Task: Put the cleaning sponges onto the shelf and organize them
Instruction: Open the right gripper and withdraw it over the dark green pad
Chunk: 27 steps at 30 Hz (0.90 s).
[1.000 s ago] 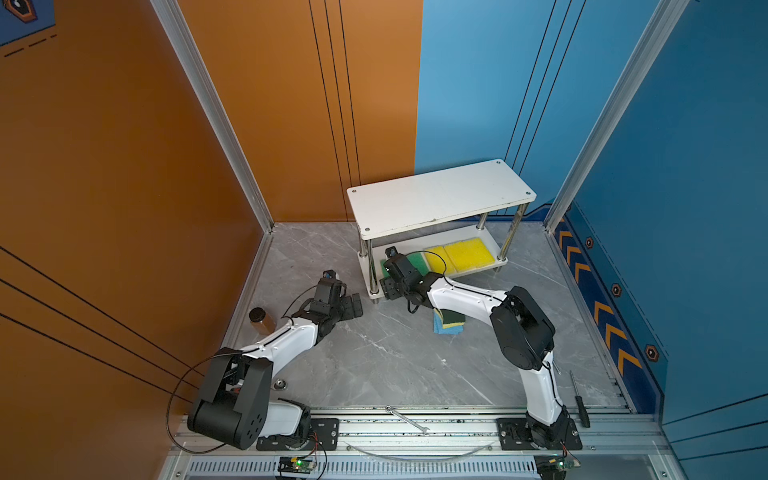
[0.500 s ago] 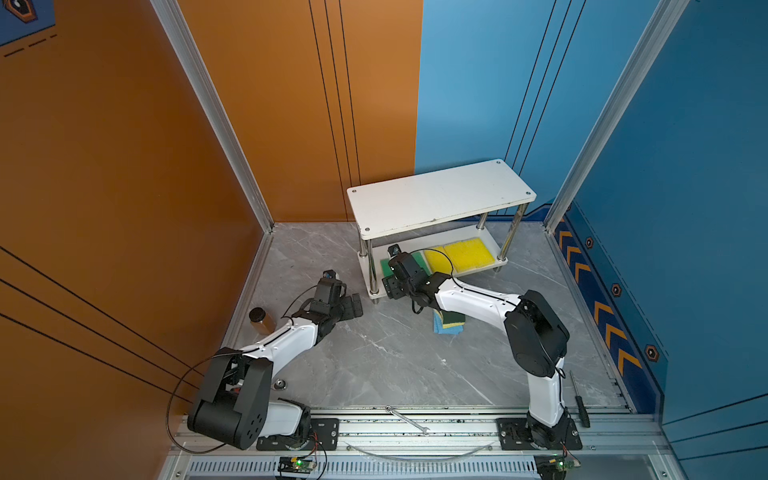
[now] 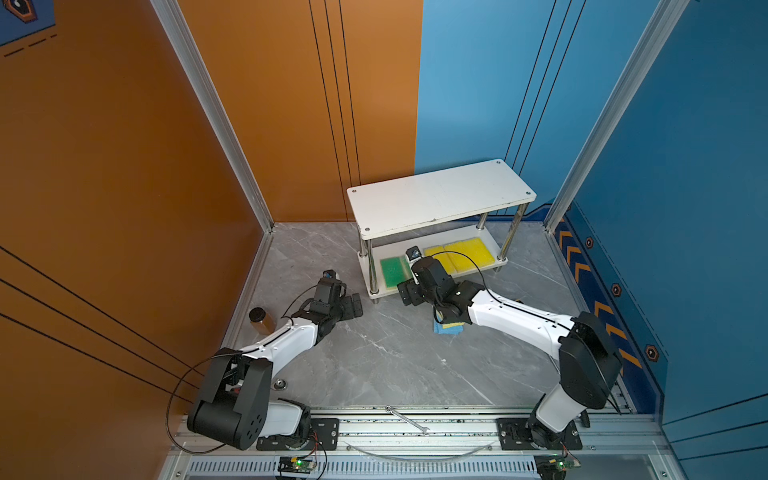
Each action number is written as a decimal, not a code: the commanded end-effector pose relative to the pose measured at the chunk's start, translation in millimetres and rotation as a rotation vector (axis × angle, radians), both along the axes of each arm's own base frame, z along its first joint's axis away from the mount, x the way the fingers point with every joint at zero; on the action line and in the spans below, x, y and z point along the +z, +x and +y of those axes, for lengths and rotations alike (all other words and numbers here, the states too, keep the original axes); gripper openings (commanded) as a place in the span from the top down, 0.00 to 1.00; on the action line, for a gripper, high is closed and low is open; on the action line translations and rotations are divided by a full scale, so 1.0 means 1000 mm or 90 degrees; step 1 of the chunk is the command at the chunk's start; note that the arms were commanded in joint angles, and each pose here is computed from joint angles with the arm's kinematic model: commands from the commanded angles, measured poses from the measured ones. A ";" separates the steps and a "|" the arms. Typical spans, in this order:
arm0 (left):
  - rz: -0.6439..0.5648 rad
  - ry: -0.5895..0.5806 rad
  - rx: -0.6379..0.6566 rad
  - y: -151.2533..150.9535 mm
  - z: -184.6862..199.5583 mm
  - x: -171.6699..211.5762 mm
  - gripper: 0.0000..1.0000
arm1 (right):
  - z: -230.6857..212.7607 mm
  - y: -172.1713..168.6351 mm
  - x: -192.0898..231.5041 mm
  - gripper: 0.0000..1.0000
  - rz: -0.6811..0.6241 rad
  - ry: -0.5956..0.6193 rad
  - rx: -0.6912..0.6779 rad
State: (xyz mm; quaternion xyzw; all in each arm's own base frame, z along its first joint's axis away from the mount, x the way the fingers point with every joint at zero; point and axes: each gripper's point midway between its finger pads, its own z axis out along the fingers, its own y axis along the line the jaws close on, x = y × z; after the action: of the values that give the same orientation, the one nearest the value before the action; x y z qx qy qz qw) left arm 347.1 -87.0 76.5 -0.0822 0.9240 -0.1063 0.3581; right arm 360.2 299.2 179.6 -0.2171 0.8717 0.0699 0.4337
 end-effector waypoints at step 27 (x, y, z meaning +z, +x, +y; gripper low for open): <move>-0.036 -0.010 -0.018 0.014 -0.004 0.031 0.02 | -0.115 -0.065 -0.055 0.01 0.200 -0.051 -0.127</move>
State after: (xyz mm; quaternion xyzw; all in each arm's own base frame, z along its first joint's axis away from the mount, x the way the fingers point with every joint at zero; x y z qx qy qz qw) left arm 359.3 -88.2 95.5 -0.0765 0.9167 -0.1138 0.3752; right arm 300.8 185.2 139.1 -0.1342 0.9391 0.0254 0.3154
